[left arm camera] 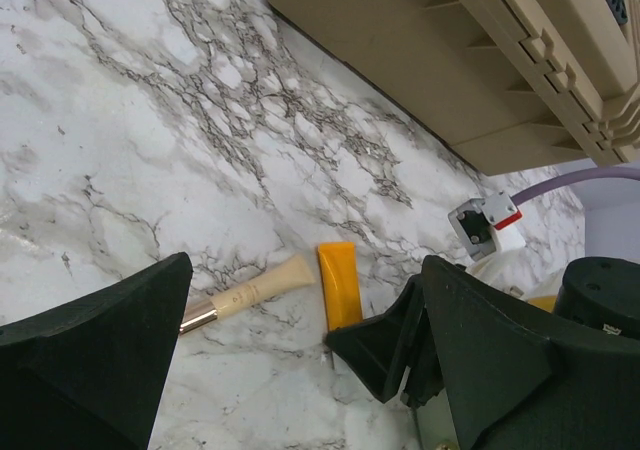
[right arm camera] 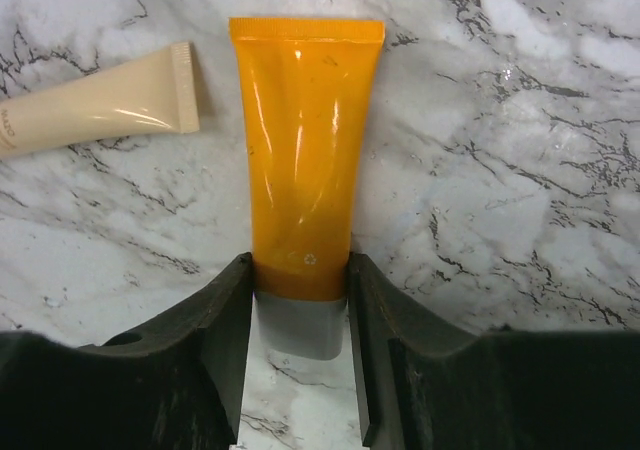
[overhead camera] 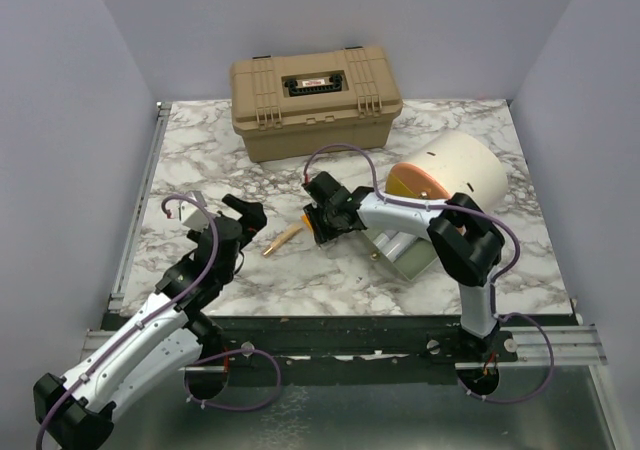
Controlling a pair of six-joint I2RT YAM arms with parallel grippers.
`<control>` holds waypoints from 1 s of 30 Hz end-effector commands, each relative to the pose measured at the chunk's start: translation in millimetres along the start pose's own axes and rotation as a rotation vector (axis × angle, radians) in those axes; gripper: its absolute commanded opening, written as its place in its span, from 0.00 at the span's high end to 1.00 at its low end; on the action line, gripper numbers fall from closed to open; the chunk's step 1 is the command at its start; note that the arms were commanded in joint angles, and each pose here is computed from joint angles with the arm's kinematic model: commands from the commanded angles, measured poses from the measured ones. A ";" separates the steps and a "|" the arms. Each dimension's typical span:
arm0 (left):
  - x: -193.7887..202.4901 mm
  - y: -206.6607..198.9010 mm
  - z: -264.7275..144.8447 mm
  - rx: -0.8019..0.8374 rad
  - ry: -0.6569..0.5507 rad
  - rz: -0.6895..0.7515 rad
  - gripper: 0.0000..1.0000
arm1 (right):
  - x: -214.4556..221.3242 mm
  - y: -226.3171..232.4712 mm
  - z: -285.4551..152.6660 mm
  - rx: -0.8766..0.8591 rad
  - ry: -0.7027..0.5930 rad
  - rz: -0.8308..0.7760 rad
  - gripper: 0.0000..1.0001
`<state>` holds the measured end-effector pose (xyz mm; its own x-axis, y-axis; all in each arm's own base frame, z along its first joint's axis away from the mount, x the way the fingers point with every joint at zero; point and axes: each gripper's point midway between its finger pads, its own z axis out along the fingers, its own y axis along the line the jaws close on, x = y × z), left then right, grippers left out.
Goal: Organize the makeup
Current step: Pick up the makeup from the center of the board.
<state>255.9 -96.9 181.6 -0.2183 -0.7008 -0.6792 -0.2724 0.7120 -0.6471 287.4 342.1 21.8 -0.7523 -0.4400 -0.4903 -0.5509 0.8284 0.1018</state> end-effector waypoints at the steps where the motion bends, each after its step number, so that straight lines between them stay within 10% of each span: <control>1: -10.6 1.0 -1.6 0.003 -0.043 0.019 0.01 | 30.8 -14.0 3.1 0.090 0.102 0.014 0.63; 6: -9.2 1.3 -1.2 0.002 -0.039 0.011 0.01 | 9.9 13.5 -24.2 -0.036 -0.005 0.066 0.83; 30: 10.2 -21.7 8.2 0.051 0.055 0.013 0.01 | 15.9 -55.9 -168.7 0.220 -0.316 0.353 0.83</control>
<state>260.9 -102.4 175.0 -0.2281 -0.7050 -0.6715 -0.2779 0.7082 -0.6490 244.6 257.2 142.4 -0.7355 -0.1002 -0.6701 -0.2886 0.9411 0.1760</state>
